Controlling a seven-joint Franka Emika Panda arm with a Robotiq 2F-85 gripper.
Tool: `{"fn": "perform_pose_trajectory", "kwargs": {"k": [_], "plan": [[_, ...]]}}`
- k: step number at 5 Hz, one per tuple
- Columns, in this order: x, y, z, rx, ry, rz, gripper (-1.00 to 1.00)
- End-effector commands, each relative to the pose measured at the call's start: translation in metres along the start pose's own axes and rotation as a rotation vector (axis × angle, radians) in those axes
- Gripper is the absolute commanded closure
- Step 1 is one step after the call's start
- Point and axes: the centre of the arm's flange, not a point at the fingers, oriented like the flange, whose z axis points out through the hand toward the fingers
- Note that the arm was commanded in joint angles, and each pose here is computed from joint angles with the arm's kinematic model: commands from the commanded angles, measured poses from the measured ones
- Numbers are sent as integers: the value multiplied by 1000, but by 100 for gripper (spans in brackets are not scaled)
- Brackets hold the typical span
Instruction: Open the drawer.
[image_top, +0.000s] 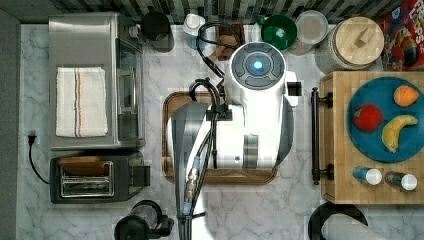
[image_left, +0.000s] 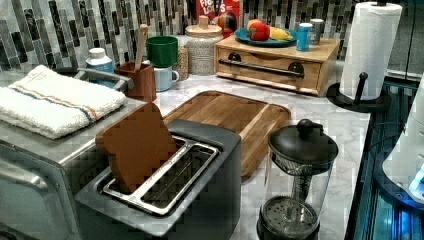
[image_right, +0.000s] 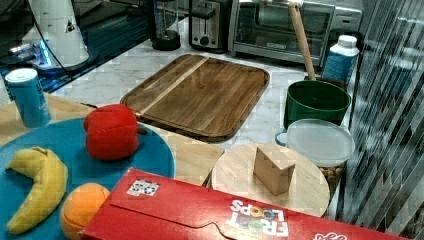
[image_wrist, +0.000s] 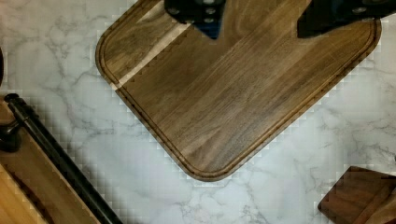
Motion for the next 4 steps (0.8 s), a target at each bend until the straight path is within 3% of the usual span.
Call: {"fn": "perform_pose_trajectory", "kwargs": {"k": [1, 2, 4], "plan": [[1, -1, 3, -4, -4, -13, -100], [1, 9, 18, 27, -5, -70, -100], [18, 52, 22, 6, -24, -257, -100]]}}
